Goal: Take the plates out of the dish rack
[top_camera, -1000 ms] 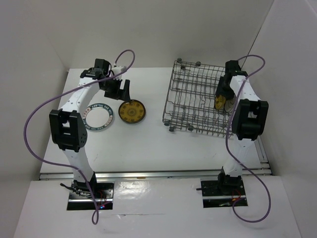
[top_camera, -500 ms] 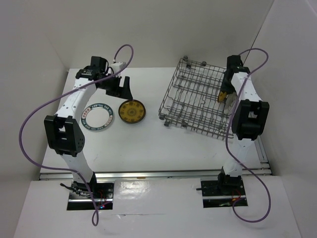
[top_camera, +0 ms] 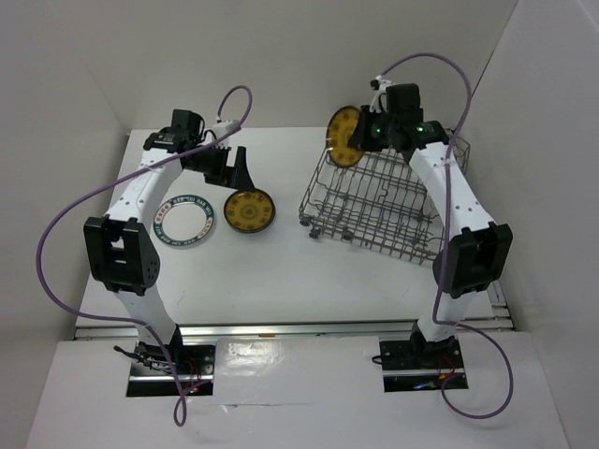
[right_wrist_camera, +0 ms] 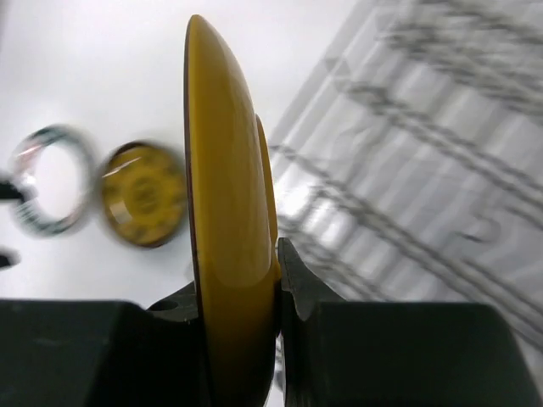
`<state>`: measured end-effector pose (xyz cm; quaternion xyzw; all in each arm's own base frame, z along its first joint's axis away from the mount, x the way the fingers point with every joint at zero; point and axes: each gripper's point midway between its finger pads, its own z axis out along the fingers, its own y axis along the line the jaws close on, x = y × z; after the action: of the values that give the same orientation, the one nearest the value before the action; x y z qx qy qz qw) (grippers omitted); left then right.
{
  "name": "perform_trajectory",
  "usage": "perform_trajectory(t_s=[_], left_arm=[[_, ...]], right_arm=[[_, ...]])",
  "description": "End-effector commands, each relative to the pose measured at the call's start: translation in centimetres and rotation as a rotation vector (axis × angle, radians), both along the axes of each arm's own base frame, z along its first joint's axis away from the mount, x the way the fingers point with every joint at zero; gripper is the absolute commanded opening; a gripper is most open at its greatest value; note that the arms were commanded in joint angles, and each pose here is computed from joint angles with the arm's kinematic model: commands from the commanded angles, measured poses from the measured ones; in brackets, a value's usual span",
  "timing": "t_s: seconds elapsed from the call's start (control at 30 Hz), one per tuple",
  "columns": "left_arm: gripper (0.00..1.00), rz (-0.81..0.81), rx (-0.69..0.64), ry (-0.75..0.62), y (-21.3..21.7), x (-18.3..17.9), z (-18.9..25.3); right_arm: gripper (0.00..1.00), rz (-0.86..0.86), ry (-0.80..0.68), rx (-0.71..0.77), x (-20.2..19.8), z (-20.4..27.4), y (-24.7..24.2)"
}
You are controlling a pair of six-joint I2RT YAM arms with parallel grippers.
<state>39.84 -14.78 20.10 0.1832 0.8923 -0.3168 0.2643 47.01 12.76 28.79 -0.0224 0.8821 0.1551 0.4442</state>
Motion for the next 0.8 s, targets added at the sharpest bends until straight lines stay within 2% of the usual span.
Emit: perform_trajectory(t_s=[0.0, 0.07, 0.3, 0.6, 0.77], left_arm=[[1.00, -0.012, -0.092, -0.041, 0.1, -0.3, 2.5], [1.00, -0.003, -0.119, -0.043, 0.4, 0.0, 2.9], [1.00, 0.047, -0.166, 0.002, 2.4, 0.3, 1.9], [1.00, 0.051, -0.202, 0.058, 2.3, 0.3, 0.6], [0.98, 0.046, -0.212, 0.078, 2.1, 0.2, 0.0]], right_arm=[[0.00, 0.286, 0.023, 0.282, -1.6, -0.7, 6.8], [0.00, 0.396, 0.022, 0.371, -2.3, -0.6, 9.1], [0.00, 0.670, 0.083, 0.524, -5.1, -3.2, 16.5], [0.00, 0.796, 0.205, 0.602, -6.6, -6.5, 22.1], [0.00, 0.863, 0.224, 0.633, -7.3, -7.3, 24.6]])
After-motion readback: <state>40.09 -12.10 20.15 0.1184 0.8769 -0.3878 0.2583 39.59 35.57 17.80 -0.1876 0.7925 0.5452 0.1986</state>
